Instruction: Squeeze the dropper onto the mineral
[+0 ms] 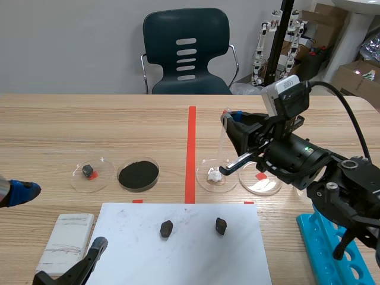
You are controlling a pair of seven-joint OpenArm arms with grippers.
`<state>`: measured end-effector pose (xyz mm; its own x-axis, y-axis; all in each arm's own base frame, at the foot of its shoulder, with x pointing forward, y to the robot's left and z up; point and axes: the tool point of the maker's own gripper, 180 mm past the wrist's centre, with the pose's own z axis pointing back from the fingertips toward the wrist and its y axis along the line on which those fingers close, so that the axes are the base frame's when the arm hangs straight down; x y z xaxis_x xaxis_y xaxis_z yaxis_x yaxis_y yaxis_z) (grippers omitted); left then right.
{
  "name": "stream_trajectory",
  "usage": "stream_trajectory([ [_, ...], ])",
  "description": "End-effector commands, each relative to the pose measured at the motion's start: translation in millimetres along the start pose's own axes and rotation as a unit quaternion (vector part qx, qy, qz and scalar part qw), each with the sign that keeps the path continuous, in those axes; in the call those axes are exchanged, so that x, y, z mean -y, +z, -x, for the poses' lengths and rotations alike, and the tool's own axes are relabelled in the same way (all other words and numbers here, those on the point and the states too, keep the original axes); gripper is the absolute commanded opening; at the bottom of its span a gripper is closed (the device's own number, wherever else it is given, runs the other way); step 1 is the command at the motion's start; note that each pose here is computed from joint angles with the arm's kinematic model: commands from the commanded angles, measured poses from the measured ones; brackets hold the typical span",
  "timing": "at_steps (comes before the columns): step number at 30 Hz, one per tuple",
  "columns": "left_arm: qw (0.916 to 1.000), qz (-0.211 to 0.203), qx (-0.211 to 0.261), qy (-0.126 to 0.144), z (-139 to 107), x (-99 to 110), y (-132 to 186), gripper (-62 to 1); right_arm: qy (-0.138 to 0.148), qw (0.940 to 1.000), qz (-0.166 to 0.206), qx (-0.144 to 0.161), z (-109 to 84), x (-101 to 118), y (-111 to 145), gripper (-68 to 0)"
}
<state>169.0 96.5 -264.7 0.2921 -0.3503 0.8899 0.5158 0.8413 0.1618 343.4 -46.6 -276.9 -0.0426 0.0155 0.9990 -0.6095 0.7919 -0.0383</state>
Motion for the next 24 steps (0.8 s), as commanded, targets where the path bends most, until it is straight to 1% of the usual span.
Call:
stream_trajectory([
  [1,0.9999,-0.003,0.009,0.005,-4.0,0.0,0.6,1.4,0.001,0.9996,0.003,0.028,-17.3,6.3,-5.6,-66.0],
  [18,0.9999,-0.003,0.009,0.005,-4.0,0.0,0.6,1.4,-0.003,0.9996,-0.001,0.029,-17.6,4.7,-5.5,-66.0],
  [22,0.9999,-0.003,0.009,0.005,-4.0,0.0,0.6,1.4,0.002,0.9996,-0.002,0.030,-19.7,6.0,-4.0,-66.0],
  [24,0.9999,-0.003,0.009,0.005,-4.0,0.0,0.6,1.4,0.009,0.9994,-0.006,0.032,-23.9,6.2,-2.4,-66.0],
])
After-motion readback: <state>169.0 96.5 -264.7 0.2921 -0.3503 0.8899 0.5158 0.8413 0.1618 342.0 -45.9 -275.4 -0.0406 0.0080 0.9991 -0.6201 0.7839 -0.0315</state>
